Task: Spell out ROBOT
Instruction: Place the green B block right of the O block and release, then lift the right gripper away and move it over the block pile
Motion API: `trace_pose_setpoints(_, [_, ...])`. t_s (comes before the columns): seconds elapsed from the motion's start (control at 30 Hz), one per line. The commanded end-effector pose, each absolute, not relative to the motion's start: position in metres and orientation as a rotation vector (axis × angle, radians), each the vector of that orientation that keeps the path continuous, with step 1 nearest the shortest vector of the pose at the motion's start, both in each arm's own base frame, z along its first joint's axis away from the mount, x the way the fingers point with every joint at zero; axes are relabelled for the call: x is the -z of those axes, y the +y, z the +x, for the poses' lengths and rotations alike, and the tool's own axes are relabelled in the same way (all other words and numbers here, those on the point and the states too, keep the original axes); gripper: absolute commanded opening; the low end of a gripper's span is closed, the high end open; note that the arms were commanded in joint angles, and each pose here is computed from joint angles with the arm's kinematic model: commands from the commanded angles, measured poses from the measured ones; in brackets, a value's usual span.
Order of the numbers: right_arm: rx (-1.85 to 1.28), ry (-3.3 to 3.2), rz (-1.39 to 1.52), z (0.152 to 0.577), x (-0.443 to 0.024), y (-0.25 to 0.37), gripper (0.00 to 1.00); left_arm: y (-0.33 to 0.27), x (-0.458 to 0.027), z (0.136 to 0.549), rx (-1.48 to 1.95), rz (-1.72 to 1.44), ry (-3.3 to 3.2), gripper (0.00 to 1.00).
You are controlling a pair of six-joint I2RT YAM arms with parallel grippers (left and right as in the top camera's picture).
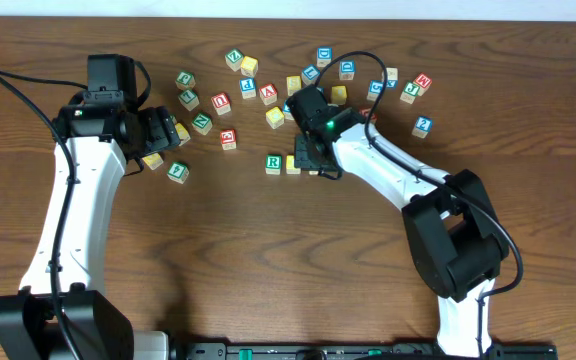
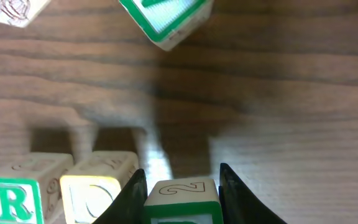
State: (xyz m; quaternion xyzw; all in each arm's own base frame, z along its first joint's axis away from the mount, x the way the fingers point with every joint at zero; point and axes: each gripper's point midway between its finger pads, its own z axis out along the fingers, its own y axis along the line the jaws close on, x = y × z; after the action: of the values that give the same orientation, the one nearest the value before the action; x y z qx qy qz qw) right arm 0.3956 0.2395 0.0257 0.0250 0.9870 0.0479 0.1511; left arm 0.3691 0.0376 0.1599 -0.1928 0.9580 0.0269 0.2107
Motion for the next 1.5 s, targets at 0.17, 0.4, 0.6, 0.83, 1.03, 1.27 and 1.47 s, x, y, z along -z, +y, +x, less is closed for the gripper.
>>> trace_pose_setpoints(0.17, [-0.081, 2.792, 0.12, 0.402, -0.013, 0.234, 0.21, 0.04, -0.169, 0.373, -0.081, -0.526, 2.64, 0.9])
trace_pose_setpoints(0.4, [-0.099, 2.799, 0.119, 0.402, -0.006, 0.237, 0.25, 0.04, -0.168, 0.373, -0.081, -0.526, 2.64, 0.9])
trace_pose_setpoints(0.6, [-0.116, 2.814, 0.114, 0.399, -0.005, 0.239, 0.35, 0.04, -0.168, 0.373, -0.081, -0.526, 2.64, 0.9])
trace_pose_setpoints(0.83, [-0.119, 2.817, 0.113, 0.399, -0.005, 0.239, 0.44, 0.04, -0.168, 0.373, -0.081, -0.526, 2.64, 0.9])
trace_pose_setpoints(1.03, [-0.145, 2.773, 0.095, 0.412, -0.029, 0.239, 0.47, 0.04, -0.168, 0.373, -0.081, -0.526, 2.641, 0.9])
trace_pose_setpoints(1.27, [-0.223, 2.589, 0.132, 0.456, -0.111, 0.22, 0.5, 0.04, -0.168, 0.373, -0.081, -0.526, 2.641, 0.9])
trace_pose_setpoints(1.47, [-0.233, 2.497, 0.152, 0.49, -0.113, 0.202, 0.49, 0.04, -0.168, 0.373, -0.081, -0.526, 2.641, 0.9])
